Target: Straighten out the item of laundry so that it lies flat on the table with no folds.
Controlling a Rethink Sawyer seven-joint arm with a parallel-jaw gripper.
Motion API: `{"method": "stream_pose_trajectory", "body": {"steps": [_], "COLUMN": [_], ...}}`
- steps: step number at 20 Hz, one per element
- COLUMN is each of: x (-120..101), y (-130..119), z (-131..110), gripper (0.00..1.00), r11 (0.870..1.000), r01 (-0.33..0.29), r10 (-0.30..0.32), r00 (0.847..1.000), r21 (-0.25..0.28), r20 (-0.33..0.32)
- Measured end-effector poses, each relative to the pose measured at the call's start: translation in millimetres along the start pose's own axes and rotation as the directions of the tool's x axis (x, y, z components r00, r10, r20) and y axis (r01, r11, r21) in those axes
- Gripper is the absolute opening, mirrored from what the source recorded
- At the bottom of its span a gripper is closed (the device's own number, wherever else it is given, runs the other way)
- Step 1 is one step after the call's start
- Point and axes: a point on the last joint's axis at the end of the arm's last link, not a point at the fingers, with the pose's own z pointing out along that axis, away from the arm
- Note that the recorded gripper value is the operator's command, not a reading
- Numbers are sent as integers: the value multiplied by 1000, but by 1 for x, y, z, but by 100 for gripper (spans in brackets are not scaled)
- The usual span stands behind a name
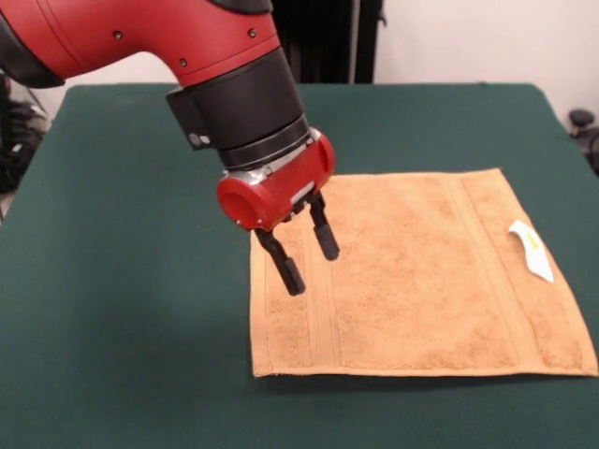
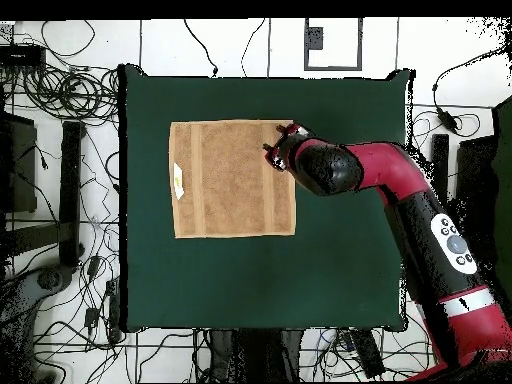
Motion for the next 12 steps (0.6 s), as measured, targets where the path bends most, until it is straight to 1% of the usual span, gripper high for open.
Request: {"method": "stream_pose_trajectory", "body": {"steps": [5, 7, 10, 11, 12], "x": [-2, -4, -5, -6, -7], "y": [14, 18, 23, 24, 26], "z": [0, 0, 0, -1, -2], "gripper": [100, 100, 100, 100, 100], "r11": [1000, 1000, 999, 999, 998], "r01": [19, 27, 38, 42, 49], "r10": [-19, -27, -38, -43, -51], "r00": [1000, 1000, 999, 998, 997], "r21": [-18, -11, 9, 20, 43], "r20": [0, 9, 30, 39, 56]}}
